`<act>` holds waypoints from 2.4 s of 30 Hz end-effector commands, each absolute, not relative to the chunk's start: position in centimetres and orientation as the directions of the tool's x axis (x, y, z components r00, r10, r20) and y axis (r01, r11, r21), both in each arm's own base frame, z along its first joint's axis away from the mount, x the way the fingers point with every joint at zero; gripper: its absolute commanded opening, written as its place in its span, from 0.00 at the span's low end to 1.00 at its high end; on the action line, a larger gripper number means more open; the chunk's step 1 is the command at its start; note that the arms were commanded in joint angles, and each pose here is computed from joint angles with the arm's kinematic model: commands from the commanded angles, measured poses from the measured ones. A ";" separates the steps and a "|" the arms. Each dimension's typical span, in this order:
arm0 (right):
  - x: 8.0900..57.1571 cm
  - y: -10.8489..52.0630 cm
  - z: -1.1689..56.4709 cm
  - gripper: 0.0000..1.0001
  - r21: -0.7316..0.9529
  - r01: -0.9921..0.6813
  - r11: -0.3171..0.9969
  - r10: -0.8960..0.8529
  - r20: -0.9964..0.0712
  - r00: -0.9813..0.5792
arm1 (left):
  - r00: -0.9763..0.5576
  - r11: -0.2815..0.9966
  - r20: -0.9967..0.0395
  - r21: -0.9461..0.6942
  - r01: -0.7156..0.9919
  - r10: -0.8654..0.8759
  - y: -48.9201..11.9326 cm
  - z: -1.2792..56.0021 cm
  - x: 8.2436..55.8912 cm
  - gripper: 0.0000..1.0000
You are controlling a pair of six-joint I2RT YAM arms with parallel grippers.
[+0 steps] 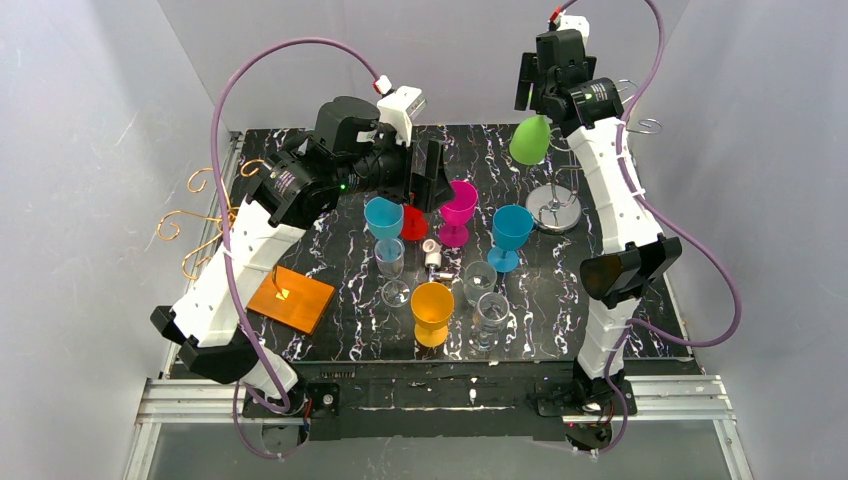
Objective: Take the wine glass off the wine glass rack
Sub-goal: Pick up the wine glass from the wine rack.
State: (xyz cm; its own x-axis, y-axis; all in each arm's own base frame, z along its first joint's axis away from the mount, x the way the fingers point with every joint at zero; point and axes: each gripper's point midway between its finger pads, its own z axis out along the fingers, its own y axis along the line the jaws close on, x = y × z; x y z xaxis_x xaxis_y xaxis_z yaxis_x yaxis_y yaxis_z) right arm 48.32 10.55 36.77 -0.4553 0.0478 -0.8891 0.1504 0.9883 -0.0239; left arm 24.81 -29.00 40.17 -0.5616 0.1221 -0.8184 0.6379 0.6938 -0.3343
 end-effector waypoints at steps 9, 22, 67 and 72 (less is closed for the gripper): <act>48.6 10.0 41.9 0.66 0.073 0.164 0.984 0.121 -0.946 -0.301 | -0.535 0.679 -0.839 -0.336 0.653 0.099 -28.9 41.8 24.7 0.98; 49.1 11.0 42.1 0.66 0.110 0.130 0.985 0.143 -0.947 -0.287 | -0.532 0.679 -0.841 -0.334 0.653 0.097 -28.9 42.0 24.8 0.98; 41.2 12.1 44.1 0.63 0.312 -0.009 0.950 0.284 -0.877 -0.388 | -0.596 0.712 -0.803 -0.419 0.564 0.000 -29.2 40.6 26.1 0.98; 40.6 13.0 45.0 0.63 0.359 -0.052 0.932 0.312 -0.868 -0.387 | -0.594 0.713 -0.803 -0.442 0.544 -0.046 -29.2 41.1 26.9 0.98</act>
